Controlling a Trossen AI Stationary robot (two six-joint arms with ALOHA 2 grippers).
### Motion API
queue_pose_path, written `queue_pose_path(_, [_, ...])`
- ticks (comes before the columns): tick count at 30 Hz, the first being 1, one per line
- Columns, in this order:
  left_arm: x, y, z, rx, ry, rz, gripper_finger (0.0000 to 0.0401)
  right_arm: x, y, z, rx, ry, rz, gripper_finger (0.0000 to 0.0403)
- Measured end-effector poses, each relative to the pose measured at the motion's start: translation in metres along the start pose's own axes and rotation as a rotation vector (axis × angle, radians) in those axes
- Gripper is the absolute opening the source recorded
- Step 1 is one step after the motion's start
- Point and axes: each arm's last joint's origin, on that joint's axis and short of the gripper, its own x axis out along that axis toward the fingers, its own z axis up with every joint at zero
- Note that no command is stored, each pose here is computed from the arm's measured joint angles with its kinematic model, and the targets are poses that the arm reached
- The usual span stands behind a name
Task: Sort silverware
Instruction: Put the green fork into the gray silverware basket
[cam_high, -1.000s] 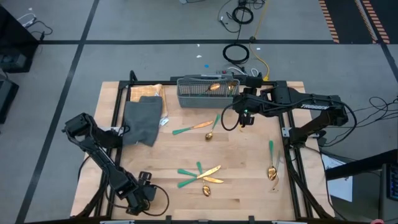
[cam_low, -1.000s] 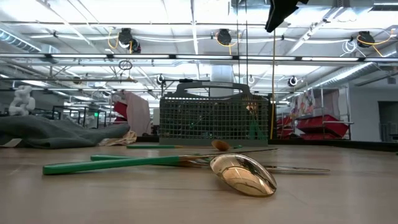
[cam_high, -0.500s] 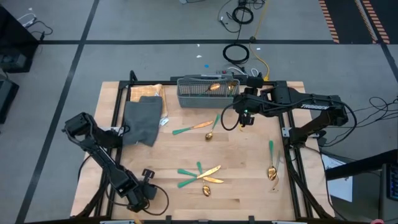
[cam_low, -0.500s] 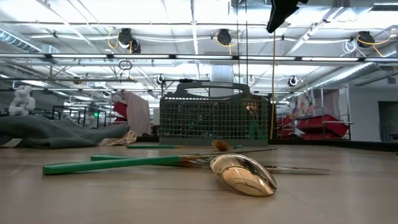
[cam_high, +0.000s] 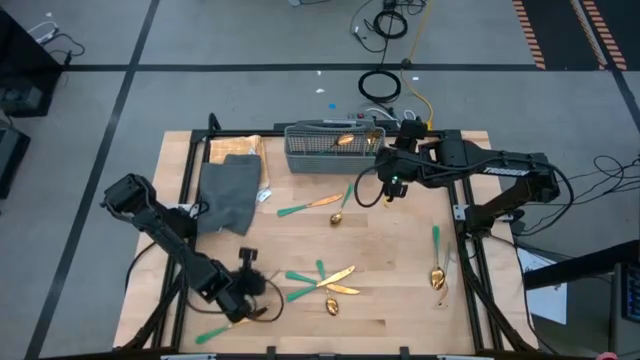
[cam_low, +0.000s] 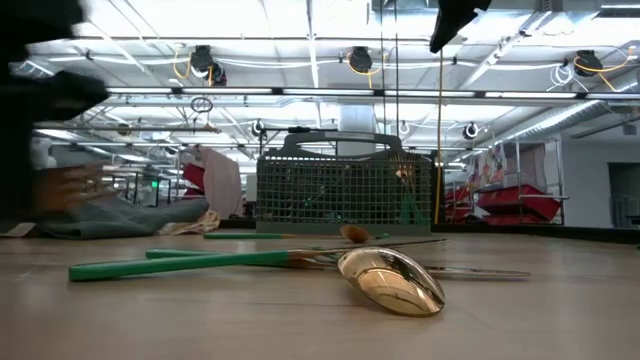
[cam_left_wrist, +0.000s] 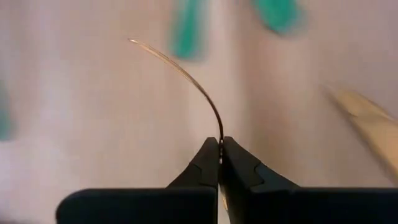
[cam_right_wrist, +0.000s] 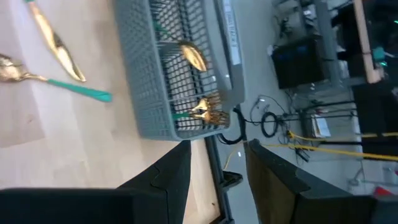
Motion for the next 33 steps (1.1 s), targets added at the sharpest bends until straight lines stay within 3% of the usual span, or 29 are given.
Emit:
queue_pose_path(4, [-0.011, 0.021, 0.012, -0.052, -0.18, 0.251, 0.0004, -0.002, -0.005, -0.001, 0.043, -0.006, -0.125, 0.0144])
queue_pose_path(10, [-0.06, 0.063, 0.046, -0.229, -0.571, 0.792, 0.0004, -0.021, -0.025, -0.015, 0.21, -0.069, -0.279, 0.0144])
queue_pose_path(13, [-0.08, 0.091, 0.057, -0.351, -0.608, 0.962, 0.0004, -0.035, -0.039, -0.028, 0.318, -0.118, -0.326, 0.0144])
queue_pose_path(16, [-0.087, 0.123, 0.064, -0.445, -0.592, 0.951, 0.0004, -0.05, -0.052, -0.043, 0.389, -0.163, -0.329, 0.0144])
queue_pose_path(19, [-0.084, 0.15, 0.08, -0.451, -0.62, 0.809, 0.0004, -0.063, -0.064, -0.058, 0.449, -0.203, -0.325, 0.0144])
queue_pose_path(22, [-0.089, 0.174, 0.109, -0.354, -0.889, 0.595, 0.0004, -0.073, -0.072, -0.071, 0.489, -0.234, -0.317, 0.0144])
queue_pose_path(25, [-0.094, 0.2, 0.126, -0.225, -1.163, 0.597, 0.0004, -0.08, -0.079, -0.081, 0.529, -0.26, -0.311, 0.0144])
queue_pose_path(27, [-0.092, 0.221, 0.129, -0.233, -1.289, 0.652, 0.0004, -0.083, -0.08, -0.086, 0.554, -0.272, -0.298, 0.0144])
queue_pose_path(29, [-0.086, 0.243, 0.128, -0.245, -1.377, 0.681, 0.0004, -0.085, -0.081, -0.09, 0.563, -0.282, -0.285, 0.0144])
queue_pose_path(33, [-0.051, 0.283, 0.132, -0.249, -1.472, 0.618, 0.0004, -0.089, -0.083, -0.094, 0.571, -0.298, -0.261, 0.0144])
